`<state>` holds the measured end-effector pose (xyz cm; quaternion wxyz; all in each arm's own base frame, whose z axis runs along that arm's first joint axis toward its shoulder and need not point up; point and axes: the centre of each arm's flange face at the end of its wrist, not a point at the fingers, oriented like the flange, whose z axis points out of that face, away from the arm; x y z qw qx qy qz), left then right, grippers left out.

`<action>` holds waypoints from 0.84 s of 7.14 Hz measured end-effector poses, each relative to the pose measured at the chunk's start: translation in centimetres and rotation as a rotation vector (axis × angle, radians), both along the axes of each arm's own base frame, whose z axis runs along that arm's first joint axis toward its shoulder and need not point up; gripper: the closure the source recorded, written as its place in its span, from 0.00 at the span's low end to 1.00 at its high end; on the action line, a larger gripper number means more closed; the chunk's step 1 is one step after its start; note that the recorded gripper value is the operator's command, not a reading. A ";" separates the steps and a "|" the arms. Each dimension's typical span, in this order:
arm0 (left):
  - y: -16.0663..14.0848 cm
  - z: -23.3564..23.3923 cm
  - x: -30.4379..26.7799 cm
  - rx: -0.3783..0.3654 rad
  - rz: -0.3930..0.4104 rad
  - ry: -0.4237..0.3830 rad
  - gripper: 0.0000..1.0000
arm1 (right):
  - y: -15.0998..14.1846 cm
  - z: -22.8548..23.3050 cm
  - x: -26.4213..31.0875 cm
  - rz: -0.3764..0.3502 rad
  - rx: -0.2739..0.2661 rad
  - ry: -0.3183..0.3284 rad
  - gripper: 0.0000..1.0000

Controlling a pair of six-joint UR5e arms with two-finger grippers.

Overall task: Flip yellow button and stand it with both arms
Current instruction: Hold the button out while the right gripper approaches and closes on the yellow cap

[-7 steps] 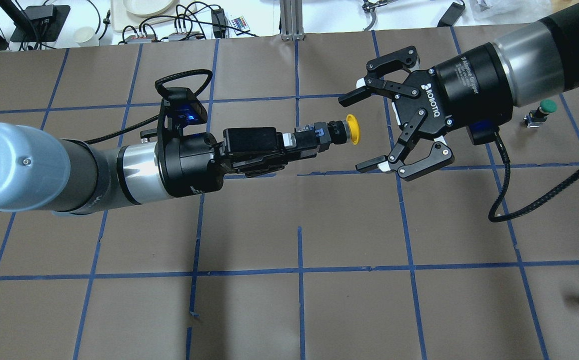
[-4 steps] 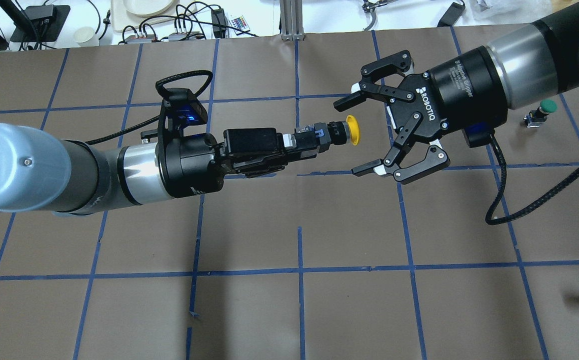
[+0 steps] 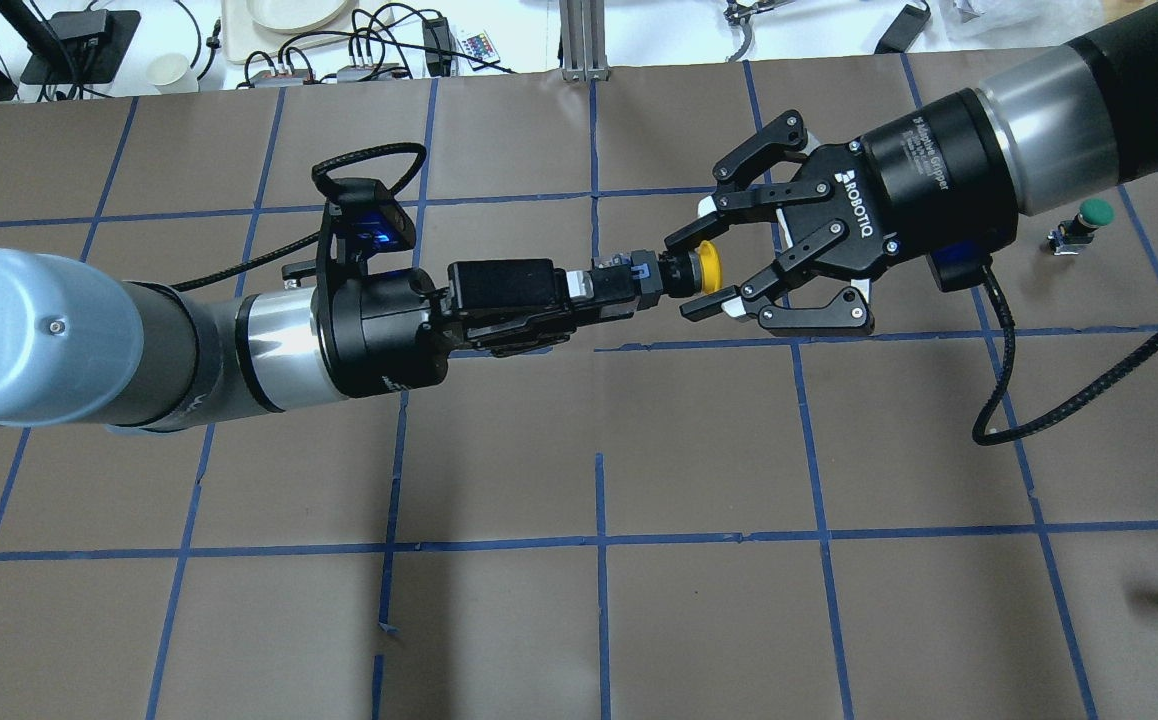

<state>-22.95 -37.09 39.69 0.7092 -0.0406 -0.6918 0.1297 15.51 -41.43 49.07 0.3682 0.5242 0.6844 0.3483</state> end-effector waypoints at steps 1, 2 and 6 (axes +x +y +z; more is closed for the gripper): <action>0.0 -0.1 0.0 -0.001 0.000 0.000 0.82 | 0.0 0.0 -0.1 -0.004 0.001 -0.003 0.92; 0.0 -0.1 0.0 -0.001 0.001 -0.001 0.65 | 0.0 0.0 -0.1 -0.006 0.001 -0.006 0.93; -0.1 -0.1 0.0 0.006 -0.002 -0.001 0.01 | 0.0 0.2 -0.2 -0.010 0.002 -0.009 0.94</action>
